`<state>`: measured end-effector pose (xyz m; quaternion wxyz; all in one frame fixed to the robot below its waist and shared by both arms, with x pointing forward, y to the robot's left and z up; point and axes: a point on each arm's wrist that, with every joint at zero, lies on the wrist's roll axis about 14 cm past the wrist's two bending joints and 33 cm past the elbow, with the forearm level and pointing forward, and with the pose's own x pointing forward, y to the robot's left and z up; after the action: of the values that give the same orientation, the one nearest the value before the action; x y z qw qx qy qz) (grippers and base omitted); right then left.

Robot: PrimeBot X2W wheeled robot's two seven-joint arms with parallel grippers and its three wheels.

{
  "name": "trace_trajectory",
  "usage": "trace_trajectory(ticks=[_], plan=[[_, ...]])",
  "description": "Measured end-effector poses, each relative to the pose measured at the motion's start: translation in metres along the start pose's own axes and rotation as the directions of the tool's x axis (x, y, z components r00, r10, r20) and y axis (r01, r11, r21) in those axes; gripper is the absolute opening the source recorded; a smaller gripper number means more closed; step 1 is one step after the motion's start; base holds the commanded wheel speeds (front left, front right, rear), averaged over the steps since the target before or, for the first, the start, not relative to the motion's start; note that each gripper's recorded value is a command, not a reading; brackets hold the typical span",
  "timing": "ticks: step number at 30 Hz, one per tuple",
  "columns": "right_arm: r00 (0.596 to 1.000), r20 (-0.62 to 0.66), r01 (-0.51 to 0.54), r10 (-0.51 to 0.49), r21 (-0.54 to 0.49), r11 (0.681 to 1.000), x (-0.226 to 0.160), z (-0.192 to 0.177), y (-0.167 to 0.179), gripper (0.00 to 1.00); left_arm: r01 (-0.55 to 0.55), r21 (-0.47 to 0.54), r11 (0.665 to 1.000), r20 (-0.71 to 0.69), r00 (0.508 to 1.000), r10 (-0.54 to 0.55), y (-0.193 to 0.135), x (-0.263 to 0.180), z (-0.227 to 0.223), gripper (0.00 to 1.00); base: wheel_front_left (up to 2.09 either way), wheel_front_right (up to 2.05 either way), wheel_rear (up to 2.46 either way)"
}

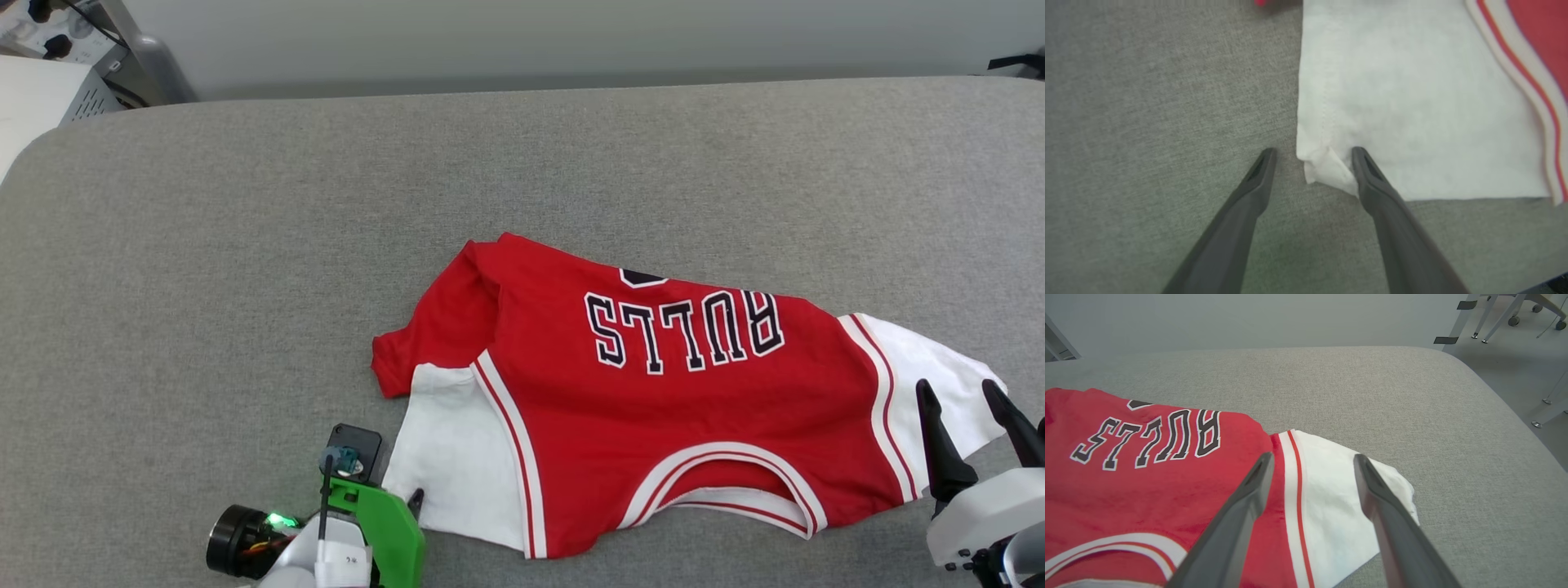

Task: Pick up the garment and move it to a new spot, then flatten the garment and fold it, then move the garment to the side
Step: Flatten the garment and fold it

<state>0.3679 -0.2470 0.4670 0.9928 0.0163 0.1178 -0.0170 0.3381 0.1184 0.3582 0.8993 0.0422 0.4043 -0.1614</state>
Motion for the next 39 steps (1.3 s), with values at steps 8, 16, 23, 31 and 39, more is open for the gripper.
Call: trace_trajectory(ticks=[8,16,23,31,39], plan=[[0.999,-0.051,-0.016,0.015,-0.019,1.000,-0.001,-0.007,0.000,1.00,-0.005,-0.109,0.994,0.094,0.995,0.015,0.001,-0.007,0.016,0.00,0.00,0.00,0.00],[0.976,-0.212,-0.053,0.038,-0.065,0.996,-0.014,-0.030,0.001,1.00,-0.100,-0.199,0.975,0.244,0.958,0.148,0.042,-0.050,0.042,0.00,0.00,0.00,0.00],[0.924,-0.382,-0.056,0.020,-0.083,0.995,-0.020,-0.053,-0.003,1.00,-0.076,-0.218,0.973,0.256,0.958,0.132,0.041,-0.083,0.044,0.00,0.00,0.00,0.00],[0.862,-0.506,-0.027,-0.035,-0.115,0.993,-0.013,-0.066,-0.016,1.00,-0.029,-0.227,0.974,0.218,0.973,0.079,0.028,-0.092,0.041,0.00,0.00,0.00,0.00],[0.815,-0.578,-0.057,-0.035,-0.141,0.988,0.005,-0.083,-0.017,1.00,-0.018,-0.231,0.973,0.179,0.982,0.061,0.024,-0.086,0.036,0.00,0.00,0.00,0.00]])
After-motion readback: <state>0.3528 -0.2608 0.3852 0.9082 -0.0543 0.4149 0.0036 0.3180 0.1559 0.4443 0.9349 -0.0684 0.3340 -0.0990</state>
